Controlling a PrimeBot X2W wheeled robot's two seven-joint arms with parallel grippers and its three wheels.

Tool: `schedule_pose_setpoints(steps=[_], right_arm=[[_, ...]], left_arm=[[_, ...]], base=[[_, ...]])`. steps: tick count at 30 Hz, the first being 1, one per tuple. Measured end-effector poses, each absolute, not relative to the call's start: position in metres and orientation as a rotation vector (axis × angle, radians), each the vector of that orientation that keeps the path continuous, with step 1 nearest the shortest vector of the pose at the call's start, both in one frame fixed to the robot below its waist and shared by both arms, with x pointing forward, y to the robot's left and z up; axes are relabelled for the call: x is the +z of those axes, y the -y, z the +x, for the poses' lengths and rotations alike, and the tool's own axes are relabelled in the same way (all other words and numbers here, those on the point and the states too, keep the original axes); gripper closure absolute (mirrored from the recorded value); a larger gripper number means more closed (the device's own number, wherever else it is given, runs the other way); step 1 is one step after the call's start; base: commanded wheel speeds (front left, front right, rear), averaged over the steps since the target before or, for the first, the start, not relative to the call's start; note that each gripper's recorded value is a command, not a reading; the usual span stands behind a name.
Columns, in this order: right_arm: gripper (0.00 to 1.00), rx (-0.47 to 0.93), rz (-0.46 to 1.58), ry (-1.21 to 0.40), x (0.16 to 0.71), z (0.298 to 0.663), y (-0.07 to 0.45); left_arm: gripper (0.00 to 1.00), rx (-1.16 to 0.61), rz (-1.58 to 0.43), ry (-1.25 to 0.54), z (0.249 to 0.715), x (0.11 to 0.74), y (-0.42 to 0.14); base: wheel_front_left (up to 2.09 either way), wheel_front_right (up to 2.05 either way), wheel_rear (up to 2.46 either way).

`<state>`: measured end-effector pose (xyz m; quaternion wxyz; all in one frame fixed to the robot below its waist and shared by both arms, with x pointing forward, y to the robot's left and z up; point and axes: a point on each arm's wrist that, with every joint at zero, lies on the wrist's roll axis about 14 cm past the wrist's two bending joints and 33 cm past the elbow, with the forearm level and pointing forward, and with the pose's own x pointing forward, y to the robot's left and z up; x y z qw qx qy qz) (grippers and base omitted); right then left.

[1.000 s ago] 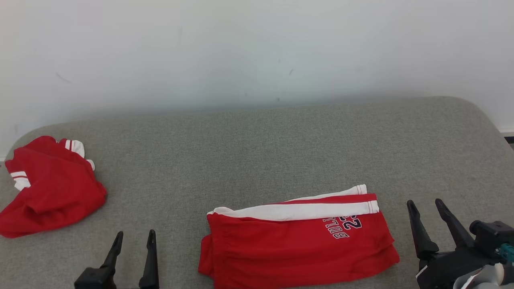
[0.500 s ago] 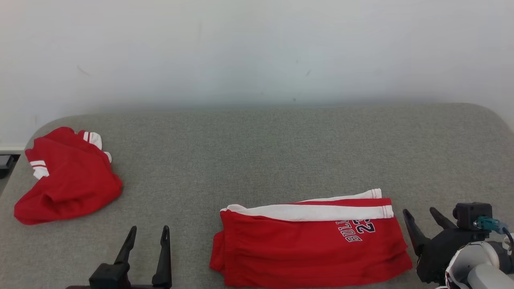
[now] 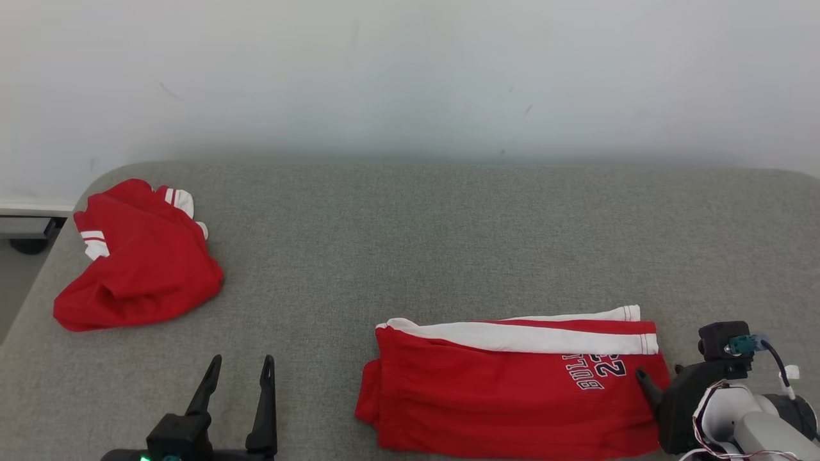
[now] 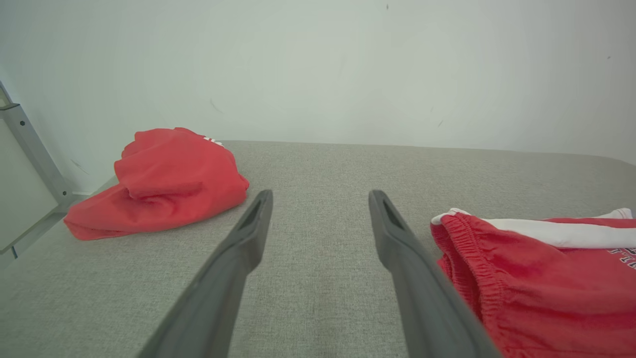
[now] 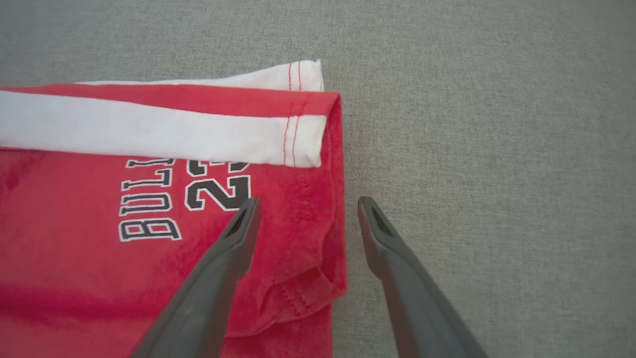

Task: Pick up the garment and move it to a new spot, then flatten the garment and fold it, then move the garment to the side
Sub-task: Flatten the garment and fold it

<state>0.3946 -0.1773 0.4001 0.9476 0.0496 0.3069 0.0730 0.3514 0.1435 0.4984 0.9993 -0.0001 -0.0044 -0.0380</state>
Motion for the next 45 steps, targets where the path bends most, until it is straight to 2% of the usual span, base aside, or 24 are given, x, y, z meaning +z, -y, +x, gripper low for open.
schedule_pose_setpoints(steps=[5,16,17,18,19,28,36,45], right_arm=[[0.0,0.173,0.087,-0.723,0.38,0.394,0.168],[0.0,0.18,0.066,-0.787,0.369,0.401,0.164],[0.51,0.179,0.066,-0.792,0.368,0.4,0.164],[0.78,0.18,0.065,-0.796,0.367,0.4,0.164],[1.0,0.188,0.065,-0.797,0.366,0.4,0.163],[1.0,0.226,0.056,-0.785,0.372,0.408,0.157],[1.0,0.183,0.013,-0.74,0.387,0.415,0.192],[1.0,0.223,0.18,-0.679,0.417,0.42,0.177]], left_arm=[[0.0,-0.058,-0.003,0.002,0.351,0.499,-0.149],[0.0,-0.033,-0.005,-0.027,0.352,0.493,-0.157],[0.0,-0.032,-0.005,-0.027,0.352,0.493,-0.157],[0.0,-0.031,-0.006,-0.028,0.352,0.492,-0.157],[0.0,-0.03,-0.006,-0.028,0.352,0.492,-0.157],[0.0,-0.02,-0.008,-0.038,0.355,0.49,-0.161],[0.0,-0.04,-0.018,-0.035,0.357,0.492,-0.153],[0.0,-0.065,-0.026,-0.023,0.359,0.496,-0.145]], base=[[0.0,0.0,0.0],[0.0,0.0,0.0],[0.0,0.0,0.0],[0.0,0.0,0.0],[0.0,0.0,0.0],[0.0,0.0,0.0],[0.0,0.0,0.0],[0.0,0.0,0.0]])
